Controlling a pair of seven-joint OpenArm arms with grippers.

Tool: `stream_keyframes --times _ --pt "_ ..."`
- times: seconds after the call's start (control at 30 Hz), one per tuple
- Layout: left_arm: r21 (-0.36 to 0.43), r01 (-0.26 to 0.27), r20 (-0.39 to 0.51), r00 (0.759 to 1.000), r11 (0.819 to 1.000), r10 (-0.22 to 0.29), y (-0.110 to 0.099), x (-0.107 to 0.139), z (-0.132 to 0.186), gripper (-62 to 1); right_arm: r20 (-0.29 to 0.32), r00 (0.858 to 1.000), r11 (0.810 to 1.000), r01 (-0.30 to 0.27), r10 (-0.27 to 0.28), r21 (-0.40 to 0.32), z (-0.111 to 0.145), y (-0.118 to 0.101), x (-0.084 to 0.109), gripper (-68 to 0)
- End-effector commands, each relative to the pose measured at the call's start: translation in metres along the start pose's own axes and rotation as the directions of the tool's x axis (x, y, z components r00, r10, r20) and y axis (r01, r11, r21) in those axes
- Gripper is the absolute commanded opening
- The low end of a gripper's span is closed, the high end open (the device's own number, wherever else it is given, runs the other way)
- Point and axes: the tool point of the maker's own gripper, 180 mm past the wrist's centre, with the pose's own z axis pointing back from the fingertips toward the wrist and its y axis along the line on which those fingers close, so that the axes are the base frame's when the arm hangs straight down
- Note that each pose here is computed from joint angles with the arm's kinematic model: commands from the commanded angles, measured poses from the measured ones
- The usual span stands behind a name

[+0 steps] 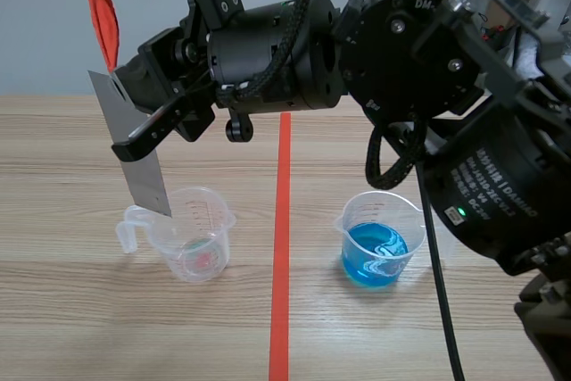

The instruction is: Do the redox reaction experiment. move the plate over the left beaker

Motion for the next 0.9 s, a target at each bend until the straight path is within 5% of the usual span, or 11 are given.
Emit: stream_keyframes --times 0.0,0.87 --pt "-0.001 -0.007 0.03 1.0 1.0 0.007 -0.001 0.0073 -0.0012 1.4 0.024 1.0 1.0 -0.019 0.019 -0.006 0.0032 -0.0042 0.0099 -66.9" --pt "0.002 0.002 0.025 1.0 1.0 -0.002 0.0007 0.0069 -0.001 1.4 0.009 1.0 1.0 -0.022 0.022 -0.016 0.0101 -0.0086 0.0007 -66.9"
